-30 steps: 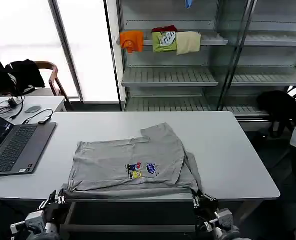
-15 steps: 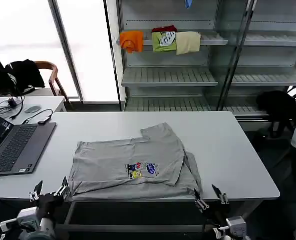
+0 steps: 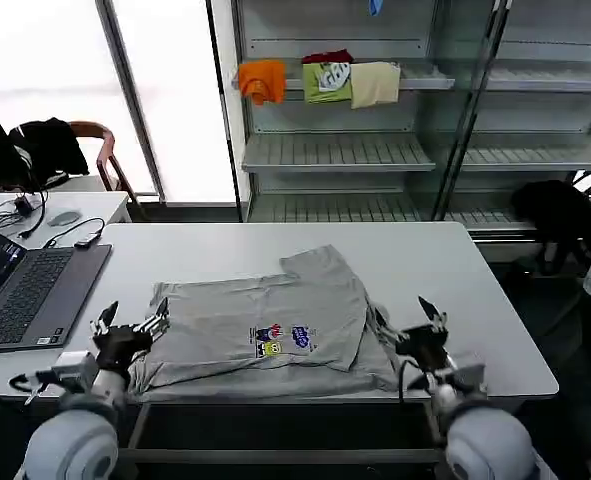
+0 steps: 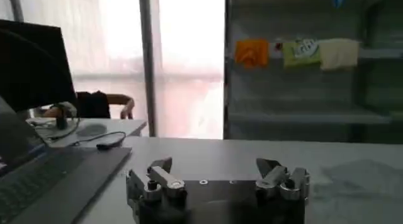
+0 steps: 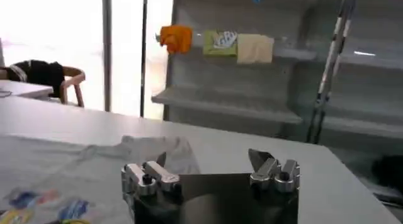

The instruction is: Fold and organize the clothes.

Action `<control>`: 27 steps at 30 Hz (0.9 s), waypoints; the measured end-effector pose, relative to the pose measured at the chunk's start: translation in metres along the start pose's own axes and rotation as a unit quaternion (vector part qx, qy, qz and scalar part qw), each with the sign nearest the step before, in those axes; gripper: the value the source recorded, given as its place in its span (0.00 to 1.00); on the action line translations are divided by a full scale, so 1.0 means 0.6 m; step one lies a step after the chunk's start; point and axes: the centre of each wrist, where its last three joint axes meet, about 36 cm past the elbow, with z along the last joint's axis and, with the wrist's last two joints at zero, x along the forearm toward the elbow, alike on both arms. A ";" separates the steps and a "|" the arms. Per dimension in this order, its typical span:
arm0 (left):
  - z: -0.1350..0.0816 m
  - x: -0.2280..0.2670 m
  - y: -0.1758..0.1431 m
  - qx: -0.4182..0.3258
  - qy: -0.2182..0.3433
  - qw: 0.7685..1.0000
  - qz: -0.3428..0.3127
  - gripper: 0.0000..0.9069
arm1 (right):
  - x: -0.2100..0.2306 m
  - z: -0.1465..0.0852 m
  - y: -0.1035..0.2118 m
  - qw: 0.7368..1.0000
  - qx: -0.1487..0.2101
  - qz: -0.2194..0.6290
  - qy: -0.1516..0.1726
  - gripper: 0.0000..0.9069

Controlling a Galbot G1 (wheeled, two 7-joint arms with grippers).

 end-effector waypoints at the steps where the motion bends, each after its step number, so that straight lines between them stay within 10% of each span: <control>1: -0.001 -0.012 0.005 0.001 0.003 1.000 0.003 1.00 | -0.024 -0.004 0.002 1.000 0.000 -0.004 0.000 1.00; 27: -0.004 -0.216 0.107 -0.014 0.097 0.995 0.016 1.00 | -0.420 -0.048 -0.026 0.989 0.027 -0.070 0.131 1.00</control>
